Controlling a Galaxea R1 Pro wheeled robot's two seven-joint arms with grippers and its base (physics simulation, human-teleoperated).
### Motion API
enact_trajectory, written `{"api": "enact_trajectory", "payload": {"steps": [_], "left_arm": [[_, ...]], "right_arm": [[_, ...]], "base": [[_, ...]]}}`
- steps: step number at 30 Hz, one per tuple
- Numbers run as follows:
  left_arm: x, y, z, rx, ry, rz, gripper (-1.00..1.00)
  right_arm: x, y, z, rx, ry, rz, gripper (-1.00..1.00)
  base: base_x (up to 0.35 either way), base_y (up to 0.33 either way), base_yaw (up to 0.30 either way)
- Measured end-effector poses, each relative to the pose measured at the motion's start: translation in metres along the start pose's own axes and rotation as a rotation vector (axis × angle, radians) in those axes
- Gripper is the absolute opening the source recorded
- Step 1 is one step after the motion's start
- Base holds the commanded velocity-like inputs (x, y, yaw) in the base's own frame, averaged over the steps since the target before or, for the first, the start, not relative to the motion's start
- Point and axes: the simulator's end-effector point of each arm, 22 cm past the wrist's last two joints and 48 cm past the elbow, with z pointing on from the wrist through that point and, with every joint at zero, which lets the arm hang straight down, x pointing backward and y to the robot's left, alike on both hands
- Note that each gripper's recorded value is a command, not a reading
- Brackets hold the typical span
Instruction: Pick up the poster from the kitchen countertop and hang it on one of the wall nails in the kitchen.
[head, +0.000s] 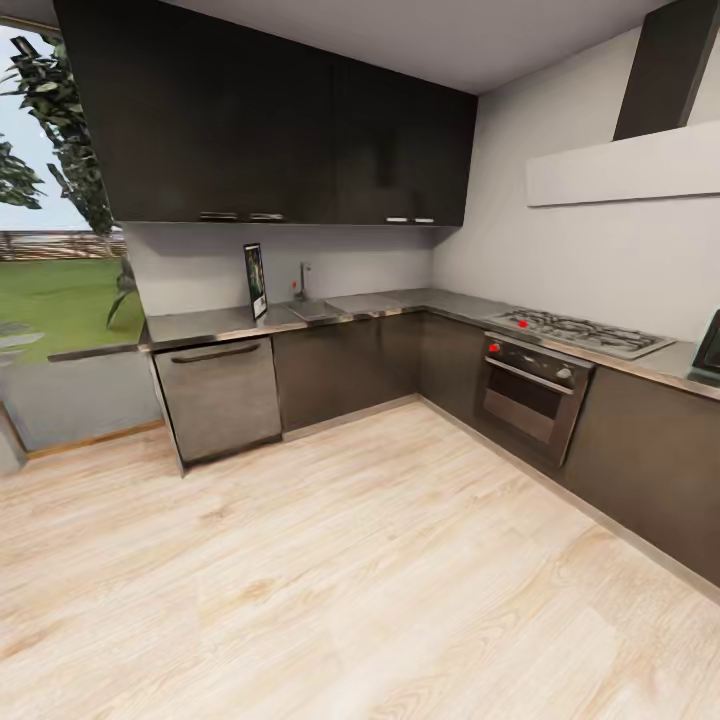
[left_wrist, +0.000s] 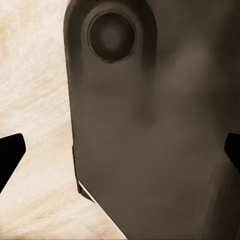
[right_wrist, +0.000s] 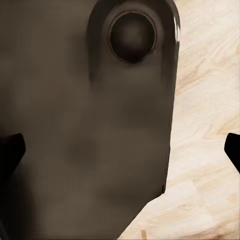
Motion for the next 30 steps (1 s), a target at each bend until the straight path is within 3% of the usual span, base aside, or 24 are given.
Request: {"api": "enact_trajectory", "payload": {"steps": [6,23,30], "left_arm": [[0.002,-0.022,0.0,0.031,-0.009,-0.001,1.0],[0.002,-0.022,0.0,0.031,-0.009,-0.001,1.0],[-0.004,-0.007,0.0,0.009,-0.032,-0.004,1.0]], "right_arm": [[-0.018,-0.004,0.0,0.006,-0.028,0.005,1.0],[-0.018,-0.004,0.0,0.006,-0.028,0.005,1.0],[-0.075,-0.006,-0.004,0.008,-0.138,0.0,1.0]], "base": [[0.0,0.0,0.0],[0.0,0.0,0.0],[0.0,0.0,0.0]]}}
